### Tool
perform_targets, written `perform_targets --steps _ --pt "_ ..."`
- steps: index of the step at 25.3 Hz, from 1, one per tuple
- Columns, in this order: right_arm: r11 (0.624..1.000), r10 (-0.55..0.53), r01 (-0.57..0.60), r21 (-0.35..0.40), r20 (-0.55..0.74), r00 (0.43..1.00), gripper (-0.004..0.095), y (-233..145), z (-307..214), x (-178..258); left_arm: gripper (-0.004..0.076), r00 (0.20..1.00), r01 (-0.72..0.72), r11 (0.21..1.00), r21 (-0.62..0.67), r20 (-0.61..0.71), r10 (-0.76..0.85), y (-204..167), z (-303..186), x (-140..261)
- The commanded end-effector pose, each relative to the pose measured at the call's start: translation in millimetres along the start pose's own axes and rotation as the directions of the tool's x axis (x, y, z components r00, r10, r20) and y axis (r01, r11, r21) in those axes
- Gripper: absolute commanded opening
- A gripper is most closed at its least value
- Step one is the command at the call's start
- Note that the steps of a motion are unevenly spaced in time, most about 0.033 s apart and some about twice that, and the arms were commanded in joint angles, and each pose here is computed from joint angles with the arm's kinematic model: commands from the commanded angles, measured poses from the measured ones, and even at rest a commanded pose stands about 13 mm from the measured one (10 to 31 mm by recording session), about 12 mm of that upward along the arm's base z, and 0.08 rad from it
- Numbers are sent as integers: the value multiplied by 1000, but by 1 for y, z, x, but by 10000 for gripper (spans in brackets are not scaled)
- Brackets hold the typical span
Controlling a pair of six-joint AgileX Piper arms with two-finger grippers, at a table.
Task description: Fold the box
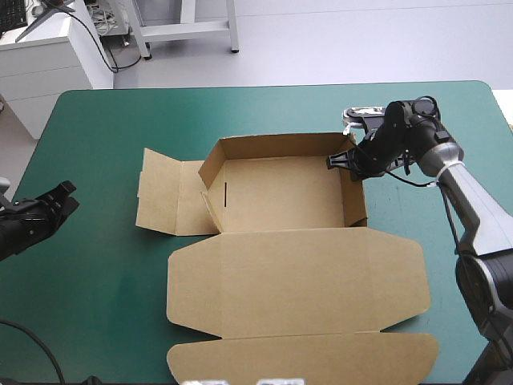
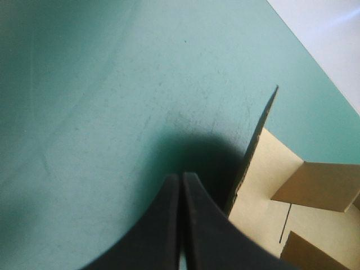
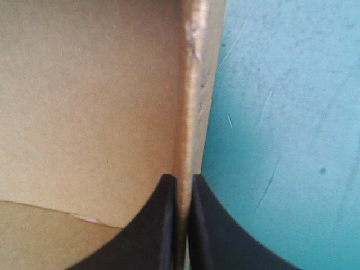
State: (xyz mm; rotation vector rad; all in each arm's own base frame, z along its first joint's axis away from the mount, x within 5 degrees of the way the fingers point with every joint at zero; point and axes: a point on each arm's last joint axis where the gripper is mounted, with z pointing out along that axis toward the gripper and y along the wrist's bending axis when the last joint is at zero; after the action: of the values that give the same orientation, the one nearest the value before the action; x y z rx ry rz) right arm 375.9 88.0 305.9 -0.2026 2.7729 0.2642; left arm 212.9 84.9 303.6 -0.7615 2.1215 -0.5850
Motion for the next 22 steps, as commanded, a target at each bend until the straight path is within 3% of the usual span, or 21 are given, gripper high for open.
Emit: perform_targets --steps 1,5,8,12,16,22 --pt "1000 -10 11 -18 67 998 6 4 -15 -4 -9 998 1 999 47 61 -4 -11 -8 -7" --pt "999 -32 34 -16 90 995 57 4 -16 -6 -9 998 -9 999 46 62 6 -11 -8 -7" --pt "999 -40 41 -17 90 995 182 5 -16 -6 -9 998 -9 999 46 62 6 -11 -8 -7" --pt "999 -34 36 -22 80 996 519 5 -16 -5 -9 998 -9 999 46 62 6 -11 -8 -7" --pt "999 -21 23 -23 87 996 943 5 -23 -7 -9 998 -9 999 46 62 6 -11 -8 -7" --pt "998 -42 48 -35 150 988 928 15 -80 -18 -9 998 -13 999 42 60 11 -11 -8 -7"
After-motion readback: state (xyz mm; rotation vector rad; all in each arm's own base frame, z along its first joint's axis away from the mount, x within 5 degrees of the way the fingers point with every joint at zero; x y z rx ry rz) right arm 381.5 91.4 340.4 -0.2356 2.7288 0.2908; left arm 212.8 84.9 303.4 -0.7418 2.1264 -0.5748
